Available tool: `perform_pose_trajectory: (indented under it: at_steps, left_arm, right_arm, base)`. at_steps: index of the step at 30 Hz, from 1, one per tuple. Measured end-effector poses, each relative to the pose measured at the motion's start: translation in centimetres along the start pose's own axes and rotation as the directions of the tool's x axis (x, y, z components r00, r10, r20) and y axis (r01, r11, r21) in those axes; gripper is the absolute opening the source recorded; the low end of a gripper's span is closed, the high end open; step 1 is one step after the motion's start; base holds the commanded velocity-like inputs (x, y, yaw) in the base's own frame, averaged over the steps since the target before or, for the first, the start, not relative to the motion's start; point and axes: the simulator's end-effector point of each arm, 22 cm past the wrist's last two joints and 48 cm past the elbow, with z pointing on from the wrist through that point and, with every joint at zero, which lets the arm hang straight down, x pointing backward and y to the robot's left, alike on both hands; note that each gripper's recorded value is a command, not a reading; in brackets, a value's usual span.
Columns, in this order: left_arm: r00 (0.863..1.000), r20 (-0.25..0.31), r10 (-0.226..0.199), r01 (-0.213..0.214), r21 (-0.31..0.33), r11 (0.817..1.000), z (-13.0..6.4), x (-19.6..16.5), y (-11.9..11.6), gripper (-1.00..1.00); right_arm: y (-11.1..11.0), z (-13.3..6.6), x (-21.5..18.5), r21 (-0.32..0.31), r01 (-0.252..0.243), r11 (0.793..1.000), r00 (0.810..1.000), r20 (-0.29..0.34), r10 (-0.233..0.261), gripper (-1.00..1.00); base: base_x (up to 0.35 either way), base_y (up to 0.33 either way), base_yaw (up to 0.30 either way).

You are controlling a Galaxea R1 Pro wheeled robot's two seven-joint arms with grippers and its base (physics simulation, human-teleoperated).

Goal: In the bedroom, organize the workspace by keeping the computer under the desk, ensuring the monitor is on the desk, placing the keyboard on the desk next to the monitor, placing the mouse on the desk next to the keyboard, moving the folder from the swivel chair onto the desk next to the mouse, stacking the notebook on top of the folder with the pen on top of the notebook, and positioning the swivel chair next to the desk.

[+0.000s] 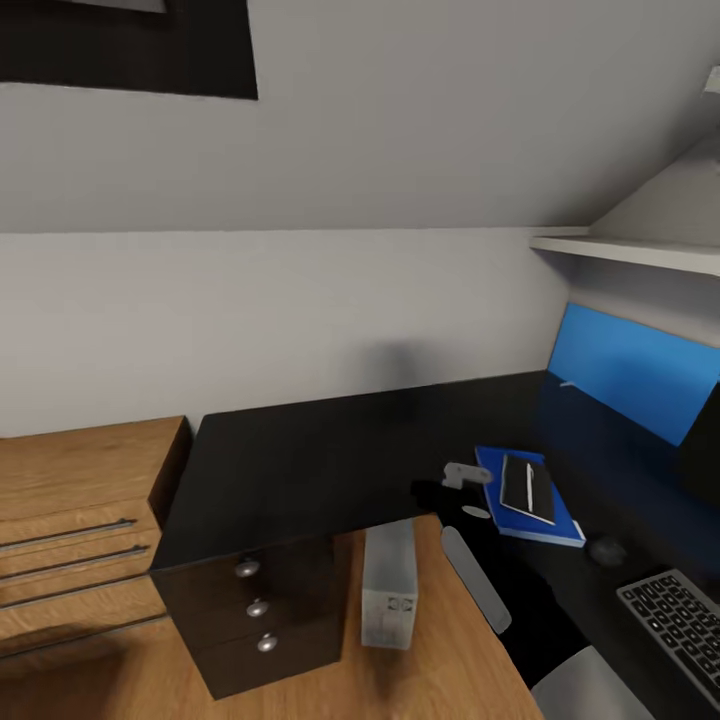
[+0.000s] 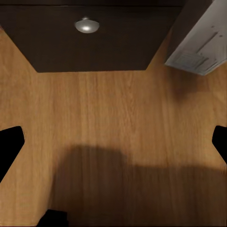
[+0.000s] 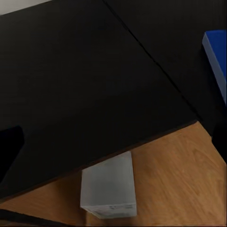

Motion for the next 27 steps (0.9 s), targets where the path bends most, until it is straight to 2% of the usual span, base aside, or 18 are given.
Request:
perform_pose_trajectory:
  at_steps: [4,5,10,13,16,17,18,20,22,27]
  left_arm:
    - [1.0,0.0,-0.001,0.001,-0.002,1.0,0.0,0.0,0.1,1.0]
    - [1.0,0.0,-0.003,0.003,-0.009,1.0,0.0,-0.1,0.4,1.0]
    - [1.0,0.002,-0.003,0.003,-0.015,1.0,0.1,-0.1,0.7,1.0]
    - [1.0,0.006,-0.005,0.005,-0.019,1.0,0.1,-0.3,0.9,1.0]
    - [0.998,0.053,-0.041,0.043,-0.045,0.998,0.3,-1.8,2.4,1.0]
    - [0.992,0.098,-0.08,0.086,-0.065,0.994,0.5,-3.3,3.6,1.0]
    - [0.989,0.113,-0.094,0.103,-0.074,0.992,0.6,-3.8,4.2,1.0]
    - [0.986,0.125,-0.109,0.12,-0.084,0.989,0.7,-4.2,4.7,1.0]
    - [0.985,0.13,-0.116,0.129,-0.091,0.988,0.7,-4.4,5.1,1.0]
    - [0.983,0.136,-0.124,0.138,-0.102,0.985,0.8,-4.6,5.7,1.0]
  right_arm:
    - [-0.3,0.0,0.1,0.022,0.01,1.0,1.0,0.002,-0.01,1.0]
    - [0.4,-0.3,-0.3,0.039,0.065,0.997,0.997,0.048,-0.067,1.0]
    - [1.2,-0.4,0.2,0.046,0.114,0.992,0.988,0.104,-0.118,1.0]
    - [0.8,0.1,0.8,0.059,0.113,0.992,0.985,0.125,-0.12,1.0]
    - [0.3,0.6,1.5,0.077,0.125,0.989,0.975,0.174,-0.137,1.0]
    - [0.7,0.6,1.4,0.081,0.147,0.986,0.96,0.228,-0.162,1.0]
    - [1.2,0.4,1.5,0.075,0.157,0.985,0.953,0.251,-0.171,1.0]
    - [1.6,0.2,3.1,0.066,0.18,0.981,0.948,0.254,-0.191,1.0]
    - [1.1,0.5,6.0,0.07,0.207,0.976,0.948,0.232,-0.218,1.0]
    - [-4.3,1.1,18.2,0.138,0.274,0.952,0.947,0.133,-0.292,1.0]
  base:
    - [-0.336,0.0,0.162]
    - [-0.336,0.0,0.261]
    - [-0.21,0.0,0.252]
    - [-0.049,0.0,0.115]
    - [-0.013,0.0,0.031]
    - [-0.004,0.0,0.009]
    - [-0.003,0.0,0.006]
    - [-0.002,0.0,0.004]
    - [-0.001,0.0,0.002]
    - [0.0,0.0,0.0]
